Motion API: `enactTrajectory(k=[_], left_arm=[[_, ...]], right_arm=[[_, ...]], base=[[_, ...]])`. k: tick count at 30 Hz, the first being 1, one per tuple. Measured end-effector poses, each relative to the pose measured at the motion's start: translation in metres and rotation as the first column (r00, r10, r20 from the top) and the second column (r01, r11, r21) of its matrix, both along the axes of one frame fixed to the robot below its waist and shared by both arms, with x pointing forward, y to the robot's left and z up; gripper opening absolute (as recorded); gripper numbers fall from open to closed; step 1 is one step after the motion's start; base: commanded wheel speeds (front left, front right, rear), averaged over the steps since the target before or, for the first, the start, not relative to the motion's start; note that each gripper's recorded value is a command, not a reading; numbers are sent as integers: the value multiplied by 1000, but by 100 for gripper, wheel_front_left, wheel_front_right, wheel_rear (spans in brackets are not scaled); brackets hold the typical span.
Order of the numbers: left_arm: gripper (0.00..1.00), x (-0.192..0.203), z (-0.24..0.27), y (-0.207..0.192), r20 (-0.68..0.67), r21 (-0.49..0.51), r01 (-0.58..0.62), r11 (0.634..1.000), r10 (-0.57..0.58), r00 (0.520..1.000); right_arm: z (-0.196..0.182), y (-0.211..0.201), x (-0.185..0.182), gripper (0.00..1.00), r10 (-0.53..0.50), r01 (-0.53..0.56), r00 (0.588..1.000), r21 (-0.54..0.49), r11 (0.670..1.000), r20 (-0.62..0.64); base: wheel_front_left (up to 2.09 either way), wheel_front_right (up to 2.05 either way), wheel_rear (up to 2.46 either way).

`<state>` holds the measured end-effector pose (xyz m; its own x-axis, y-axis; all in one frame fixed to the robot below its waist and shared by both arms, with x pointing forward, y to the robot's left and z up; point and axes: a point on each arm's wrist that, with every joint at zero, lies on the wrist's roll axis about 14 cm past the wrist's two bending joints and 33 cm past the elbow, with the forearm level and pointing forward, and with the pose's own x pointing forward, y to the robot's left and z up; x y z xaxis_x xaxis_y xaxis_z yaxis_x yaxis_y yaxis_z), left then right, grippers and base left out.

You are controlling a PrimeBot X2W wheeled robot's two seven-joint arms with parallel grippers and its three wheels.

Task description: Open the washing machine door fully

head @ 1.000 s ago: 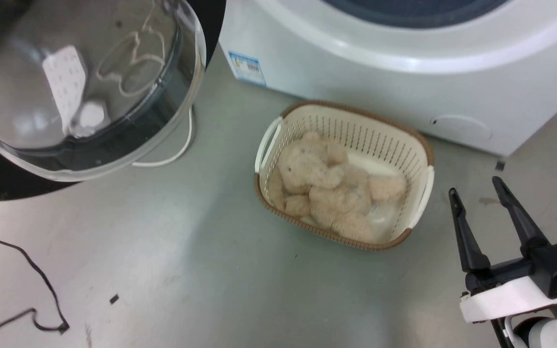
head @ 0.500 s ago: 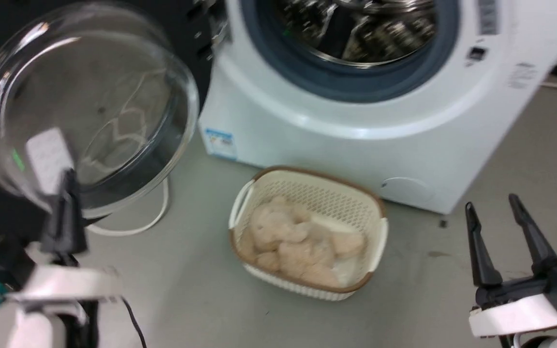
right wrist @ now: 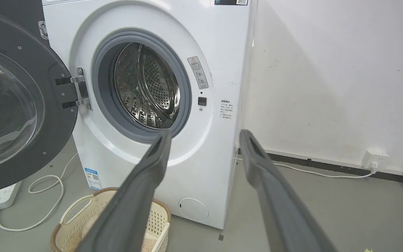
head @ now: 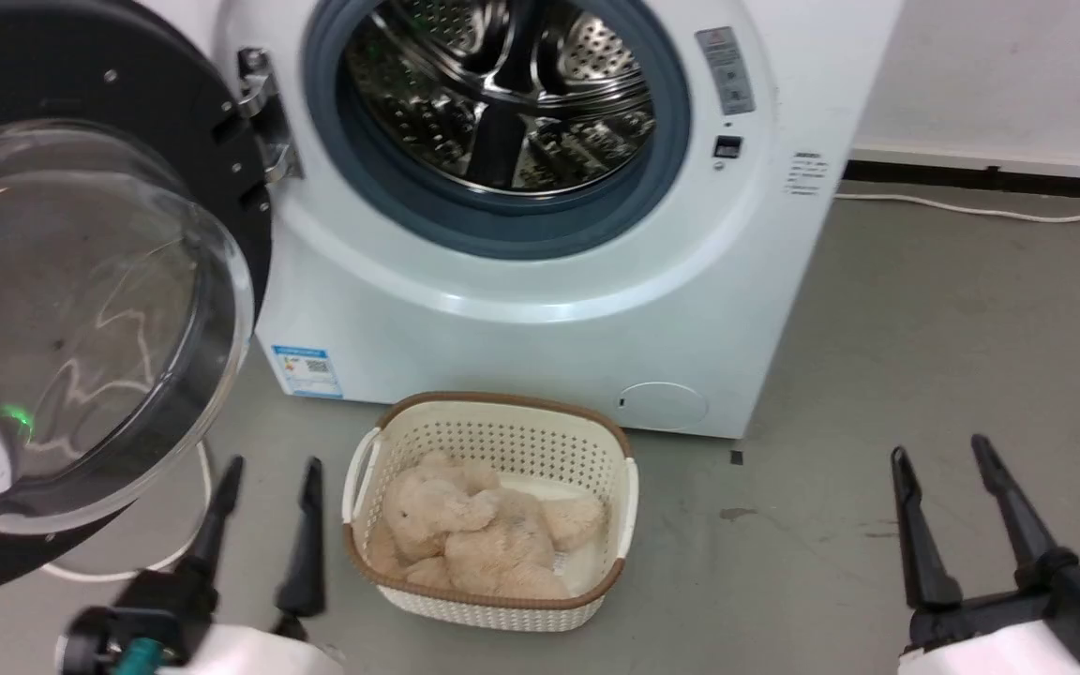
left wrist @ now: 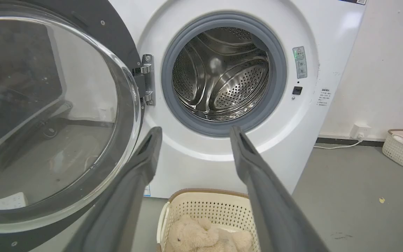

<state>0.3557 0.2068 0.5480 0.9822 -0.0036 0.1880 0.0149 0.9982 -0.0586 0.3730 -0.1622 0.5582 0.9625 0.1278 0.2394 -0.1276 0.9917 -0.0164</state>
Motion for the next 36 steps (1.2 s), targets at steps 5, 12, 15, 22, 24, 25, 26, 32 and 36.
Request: enactTrajectory(k=[5, 12, 15, 22, 24, 25, 26, 32, 36], left_arm=[[100, 0, -11, -31, -31, 1, 77, 997, -77, 997], [100, 3, -21, -36, -61, -44, 75, 996, -77, 995], [100, 4, -26, -29, -77, -82, 34, 996, -41, 996], [100, 3, -34, -24, -104, -81, 15, 997, -23, 994], [100, 2, -35, -25, -110, -80, 15, 997, -24, 994], [100, 2, -35, -25, -110, -80, 15, 997, -24, 994], [100, 2, -36, -25, -112, -80, 15, 997, -24, 993], [100, 1, -38, -25, -120, -72, 16, 997, -25, 992], [0, 1, -38, -24, -119, -73, 15, 997, -24, 993]], right_arm=[[-3, -9, -11, 100, -28, 28, 1000, 0, 1000, -11], [-10, -16, -17, 100, -48, 48, 998, 15, 999, -34], [-11, -17, -17, 100, -49, 50, 998, 21, 999, -37], [-14, -15, -16, 100, -44, 45, 998, 23, 999, -46], [-15, -14, -15, 100, -41, 42, 998, 24, 999, -48], [-15, -14, -15, 100, -41, 42, 998, 24, 999, -48], [-15, -14, -15, 100, -40, 41, 998, 24, 999, -49], [-16, -12, -13, 100, -35, 36, 998, 25, 999, -53], [-16, -12, -13, 0, -33, 34, 998, 25, 999, -53]], base=[[0, 0, 0], [0, 0, 0], [0, 0, 0], [0, 0, 0], [0, 0, 0], [0, 0, 0], [0, 0, 0], [0, 0, 0], [0, 0, 0]])
